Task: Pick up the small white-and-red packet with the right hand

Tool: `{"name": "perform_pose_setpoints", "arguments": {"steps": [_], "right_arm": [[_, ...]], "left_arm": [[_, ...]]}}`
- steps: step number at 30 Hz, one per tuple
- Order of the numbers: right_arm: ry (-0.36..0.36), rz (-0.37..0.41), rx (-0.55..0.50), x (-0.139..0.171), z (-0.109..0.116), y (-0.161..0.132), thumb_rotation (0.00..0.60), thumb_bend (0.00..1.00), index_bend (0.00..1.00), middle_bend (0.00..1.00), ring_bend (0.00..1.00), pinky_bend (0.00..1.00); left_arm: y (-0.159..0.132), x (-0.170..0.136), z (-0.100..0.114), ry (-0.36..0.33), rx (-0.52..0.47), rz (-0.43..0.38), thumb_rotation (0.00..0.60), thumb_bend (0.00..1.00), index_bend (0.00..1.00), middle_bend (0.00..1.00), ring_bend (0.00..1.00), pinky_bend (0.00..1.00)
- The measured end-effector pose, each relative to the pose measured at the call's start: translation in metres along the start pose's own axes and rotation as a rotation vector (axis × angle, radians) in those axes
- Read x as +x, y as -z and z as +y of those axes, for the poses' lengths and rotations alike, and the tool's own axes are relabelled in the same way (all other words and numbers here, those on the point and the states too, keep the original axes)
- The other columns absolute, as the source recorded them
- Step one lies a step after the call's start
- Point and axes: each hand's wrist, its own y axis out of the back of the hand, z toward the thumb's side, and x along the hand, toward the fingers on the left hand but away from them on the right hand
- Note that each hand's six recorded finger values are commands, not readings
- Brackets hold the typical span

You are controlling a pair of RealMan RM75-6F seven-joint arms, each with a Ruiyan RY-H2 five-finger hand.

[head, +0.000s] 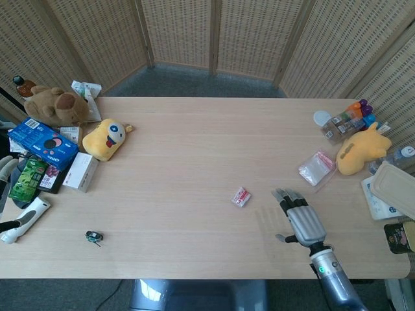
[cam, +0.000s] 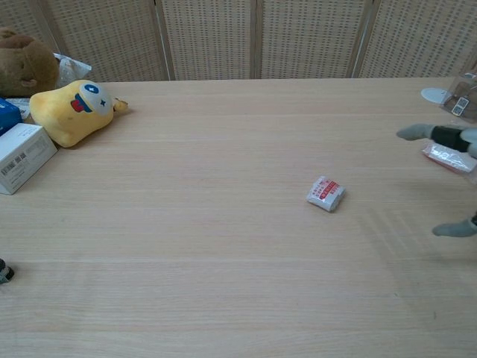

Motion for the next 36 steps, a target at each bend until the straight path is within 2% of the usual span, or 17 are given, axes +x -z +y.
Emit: {"name": "perform_pose_setpoints", "arguments": {"steps": [10, 16, 19, 23, 27, 36], "right_arm": [[-0.062, -0.024, -0.061, -0.069, -0.023, -0.034, 0.598, 0.0, 0.0, 0.0, 0.0, 0.0], [-0.064, -0.071, -0.06, -0.097, -0.032, -0.037, 0.597, 0.0, 0.0, 0.0, 0.0, 0.0], [-0.062, -0.101, -0.065, -0.106, -0.036, -0.035, 0.598, 0.0, 0.0, 0.0, 0.0, 0.0], [-0.041, -0.125, -0.08, -0.113, -0.036, -0.033, 0.597, 0.0, 0.16, 0.0, 0.0, 0.0], [-0.019, -0.144, -0.089, -0.118, -0.036, -0.031, 0.598, 0.0, 0.21, 0.0, 0.0, 0.0], [0.0, -0.186, -0.094, -0.119, -0.042, -0.04, 0.598, 0.0, 0.23, 0.0, 0.0, 0.0]], "left_arm": [[0.007, 0.006, -0.007, 0.008, 0.026, 0.028, 0.6, 0.0, 0.08, 0.0, 0.0, 0.0], [0.011, 0.009, -0.009, 0.013, 0.034, 0.041, 0.6, 0.0, 0.08, 0.0, 0.0, 0.0], [0.012, 0.009, -0.009, 0.01, 0.029, 0.043, 0.6, 0.0, 0.08, 0.0, 0.0, 0.0], [0.013, 0.009, -0.008, 0.008, 0.026, 0.045, 0.6, 0.0, 0.08, 0.0, 0.0, 0.0], [0.013, 0.009, -0.008, 0.008, 0.026, 0.046, 0.6, 0.0, 0.08, 0.0, 0.0, 0.0], [0.013, 0.01, -0.01, 0.012, 0.028, 0.047, 0.6, 0.0, 0.08, 0.0, 0.0, 0.0]]}}
